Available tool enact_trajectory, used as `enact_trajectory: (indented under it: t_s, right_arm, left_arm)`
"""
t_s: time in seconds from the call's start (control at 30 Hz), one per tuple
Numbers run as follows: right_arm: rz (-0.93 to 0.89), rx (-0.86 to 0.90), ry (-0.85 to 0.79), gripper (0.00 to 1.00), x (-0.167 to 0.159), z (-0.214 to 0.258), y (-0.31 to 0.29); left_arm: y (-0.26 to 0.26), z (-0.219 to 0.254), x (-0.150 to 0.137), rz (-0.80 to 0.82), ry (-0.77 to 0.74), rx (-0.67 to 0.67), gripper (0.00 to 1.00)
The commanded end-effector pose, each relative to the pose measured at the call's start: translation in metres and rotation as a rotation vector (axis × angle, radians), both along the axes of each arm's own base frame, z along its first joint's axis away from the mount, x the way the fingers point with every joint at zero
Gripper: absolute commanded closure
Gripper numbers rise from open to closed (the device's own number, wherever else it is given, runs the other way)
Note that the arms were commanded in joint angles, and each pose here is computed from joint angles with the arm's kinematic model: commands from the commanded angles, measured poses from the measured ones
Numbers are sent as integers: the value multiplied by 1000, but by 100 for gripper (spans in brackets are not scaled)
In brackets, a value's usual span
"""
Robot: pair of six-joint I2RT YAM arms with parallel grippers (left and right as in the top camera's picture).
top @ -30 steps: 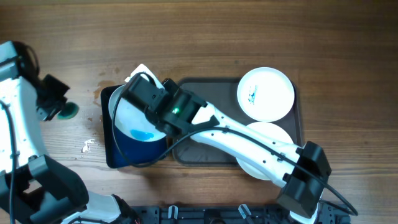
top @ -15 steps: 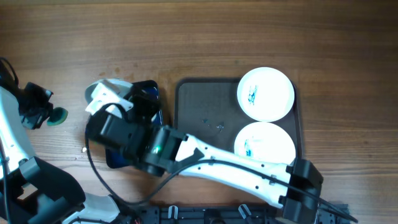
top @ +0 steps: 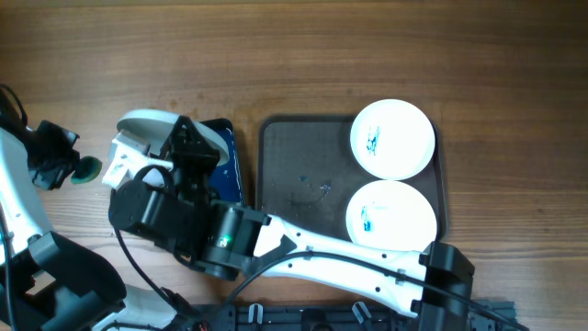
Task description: Clean dirty plates on tray and stack at the side
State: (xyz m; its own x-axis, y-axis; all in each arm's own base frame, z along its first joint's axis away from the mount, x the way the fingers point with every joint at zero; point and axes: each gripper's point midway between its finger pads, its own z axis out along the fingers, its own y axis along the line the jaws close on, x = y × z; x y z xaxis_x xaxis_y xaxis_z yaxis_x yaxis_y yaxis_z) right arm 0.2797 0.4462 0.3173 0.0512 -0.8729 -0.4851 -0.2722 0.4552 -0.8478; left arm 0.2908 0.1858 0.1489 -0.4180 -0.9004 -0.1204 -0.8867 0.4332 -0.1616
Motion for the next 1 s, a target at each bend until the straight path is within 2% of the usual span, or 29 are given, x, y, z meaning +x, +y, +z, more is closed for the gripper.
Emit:
enact_trajectory:
  t_s: [0.0, 0.47, 0.53, 0.6, 0.63, 0.67, 0.7, 0.73, 0.8, 0.9, 0.97]
  right_arm:
    - [5, -47, -36, 96, -6, 12, 2]
    - [-18, 3, -21, 96, -4, 9, -1]
    - [4, 91, 45, 96, -7, -1, 4]
    - [64, 141, 192, 96, -12, -30, 11]
    - [37, 155, 208, 96, -10, -34, 6]
    - [-34, 154, 164, 96, -3, -29, -7]
    - [-194, 152, 25, 96, 13, -10, -36]
    - [-268, 111, -46, 96, 23, 3, -51]
    - [-266, 89, -54, 96, 32, 8, -53]
    - [-214, 76, -36, 96, 25, 5, -42]
    - [-209, 123, -24, 96, 28, 5, -40]
  left_arm:
    - [0, 15, 6, -20, -52, 17, 96]
    - [-1, 15, 6, -22, -55, 10, 96]
    - [-3, 15, 6, -24, -56, 2, 96]
    - [-4, 15, 7, -25, -59, -2, 96]
    - [-4, 15, 7, -26, -62, -6, 96]
    - [-5, 16, 8, -33, -63, -7, 96]
    - [-5, 16, 8, -34, -64, -8, 96]
    - [-5, 16, 8, -34, -65, -8, 96]
    - [-5, 16, 8, -34, -65, -8, 96]
    - [-5, 16, 8, -34, -65, -8, 96]
    - [-5, 16, 8, -34, -65, -8, 96]
